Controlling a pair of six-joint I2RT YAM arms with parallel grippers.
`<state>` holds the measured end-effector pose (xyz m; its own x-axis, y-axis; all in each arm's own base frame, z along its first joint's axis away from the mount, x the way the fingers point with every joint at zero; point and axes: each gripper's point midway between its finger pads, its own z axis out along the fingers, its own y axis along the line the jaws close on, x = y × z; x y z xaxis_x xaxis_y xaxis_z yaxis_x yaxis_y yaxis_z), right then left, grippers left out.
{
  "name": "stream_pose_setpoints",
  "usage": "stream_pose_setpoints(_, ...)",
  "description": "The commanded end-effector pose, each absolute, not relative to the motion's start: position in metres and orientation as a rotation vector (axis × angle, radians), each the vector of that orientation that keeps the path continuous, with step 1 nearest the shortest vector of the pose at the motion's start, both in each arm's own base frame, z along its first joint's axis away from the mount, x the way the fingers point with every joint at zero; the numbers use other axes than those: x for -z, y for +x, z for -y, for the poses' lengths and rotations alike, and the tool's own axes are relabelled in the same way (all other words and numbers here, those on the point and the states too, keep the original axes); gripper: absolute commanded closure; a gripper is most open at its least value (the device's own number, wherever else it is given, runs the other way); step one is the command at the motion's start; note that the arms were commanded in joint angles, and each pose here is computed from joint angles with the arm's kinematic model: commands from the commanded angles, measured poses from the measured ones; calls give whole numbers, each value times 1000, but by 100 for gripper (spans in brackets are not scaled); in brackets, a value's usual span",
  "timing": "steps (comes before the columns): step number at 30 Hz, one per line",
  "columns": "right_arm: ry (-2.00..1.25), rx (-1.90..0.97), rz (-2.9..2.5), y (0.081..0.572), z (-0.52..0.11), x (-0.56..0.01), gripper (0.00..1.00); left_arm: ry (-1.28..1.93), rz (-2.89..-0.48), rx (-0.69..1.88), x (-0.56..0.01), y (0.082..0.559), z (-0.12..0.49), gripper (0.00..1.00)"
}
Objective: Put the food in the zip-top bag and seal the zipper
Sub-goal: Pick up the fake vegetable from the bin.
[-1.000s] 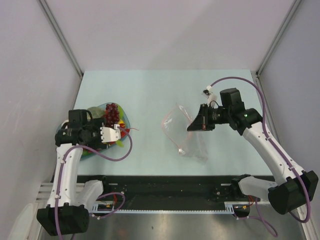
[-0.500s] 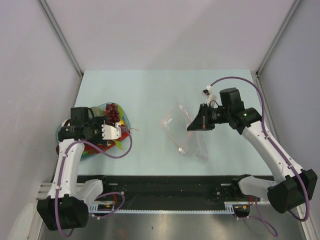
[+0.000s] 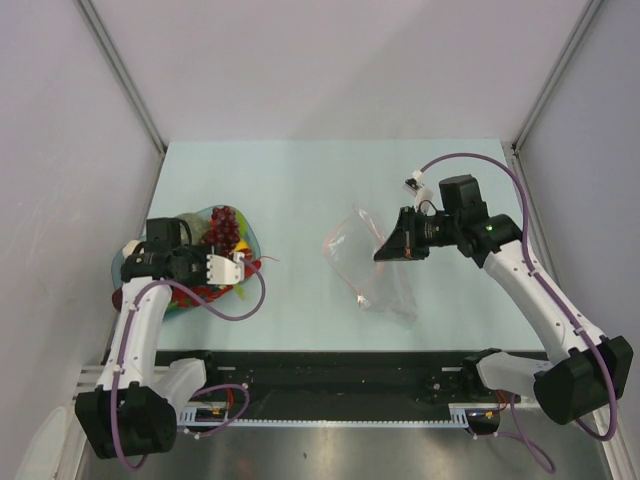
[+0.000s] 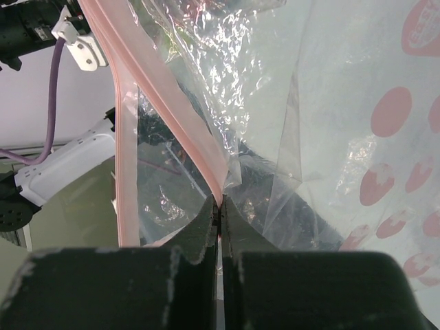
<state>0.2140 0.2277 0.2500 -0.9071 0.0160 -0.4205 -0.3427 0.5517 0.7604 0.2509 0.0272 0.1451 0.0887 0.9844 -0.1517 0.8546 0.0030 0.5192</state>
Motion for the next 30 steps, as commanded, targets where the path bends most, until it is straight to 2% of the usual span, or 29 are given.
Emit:
stream_pose_setpoints(1, -307, -1314, -2342, 221, -230, -266, 100, 1915, -1751, -329, -157, 252, -22, 57)
stream_pose_setpoints(14, -310, -1314, -2338, 222, -230, -266, 100, 1955, -1756, -366, -186, 216, -25, 100)
stream_pose_setpoints(23, -311, -1314, -2328, 222, -229, -269, 100, 1840, -1734, -474, -235, 223, -27, 100)
stream_pose_setpoints(30, -318, -1315, -2318, 222, -230, -272, 100, 1704, -1601, -609, -311, 236, -22, 100)
